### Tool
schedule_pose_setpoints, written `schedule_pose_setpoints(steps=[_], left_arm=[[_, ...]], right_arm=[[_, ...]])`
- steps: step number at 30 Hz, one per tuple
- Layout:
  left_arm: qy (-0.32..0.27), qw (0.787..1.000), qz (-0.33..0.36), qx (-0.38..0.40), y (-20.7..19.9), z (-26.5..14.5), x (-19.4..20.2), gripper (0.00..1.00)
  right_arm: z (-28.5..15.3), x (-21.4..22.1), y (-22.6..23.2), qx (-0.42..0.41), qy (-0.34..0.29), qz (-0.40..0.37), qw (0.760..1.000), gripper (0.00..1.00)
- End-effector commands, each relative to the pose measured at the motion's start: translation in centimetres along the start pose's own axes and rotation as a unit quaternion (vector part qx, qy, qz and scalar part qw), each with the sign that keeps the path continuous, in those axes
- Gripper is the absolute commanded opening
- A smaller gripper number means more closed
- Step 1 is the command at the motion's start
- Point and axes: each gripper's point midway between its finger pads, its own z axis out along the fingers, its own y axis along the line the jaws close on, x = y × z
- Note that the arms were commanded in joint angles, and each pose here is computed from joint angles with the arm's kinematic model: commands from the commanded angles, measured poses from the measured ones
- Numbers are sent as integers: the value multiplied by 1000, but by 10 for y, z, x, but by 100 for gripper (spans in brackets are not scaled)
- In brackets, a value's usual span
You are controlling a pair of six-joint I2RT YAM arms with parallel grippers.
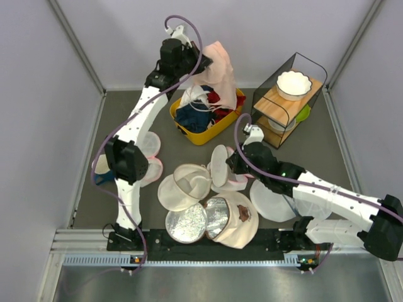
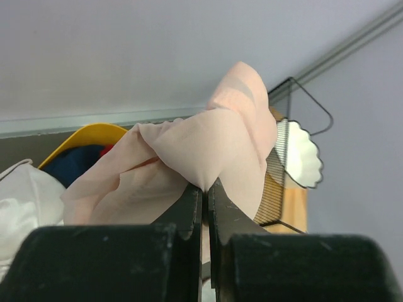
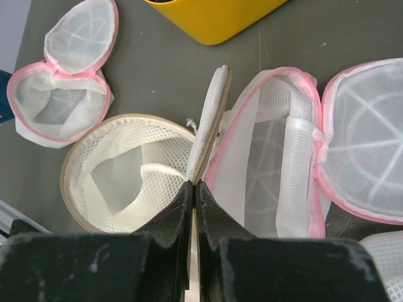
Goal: Unzip the laundry bag and remove the bra
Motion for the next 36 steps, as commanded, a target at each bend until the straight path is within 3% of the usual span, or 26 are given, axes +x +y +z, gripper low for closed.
schedule_pose_setpoints(steps=[1, 6, 17, 29, 33, 36], left_arm=[[-69, 996, -24, -40, 23, 31, -12, 0], [-41, 990, -70, -119, 73, 57, 45, 0], [20, 969, -112, -219, 95, 67, 144, 0], [84, 936, -98, -327, 171, 77, 242, 0], [92, 940, -110, -308, 160, 72, 244, 0], [74, 949, -101, -288, 143, 66, 219, 0]], right_arm=[[1, -22, 13, -4, -26, -4, 1000, 0], [4, -22, 11, -1, -23, -3, 1000, 0], [8, -23, 10, 0, -19, 0, 1000, 0], [2, -24, 8, -2, -25, 0, 1000, 0], [2, -24, 8, -2, -26, 1, 1000, 0], [-1, -25, 8, -6, -27, 3, 1000, 0]])
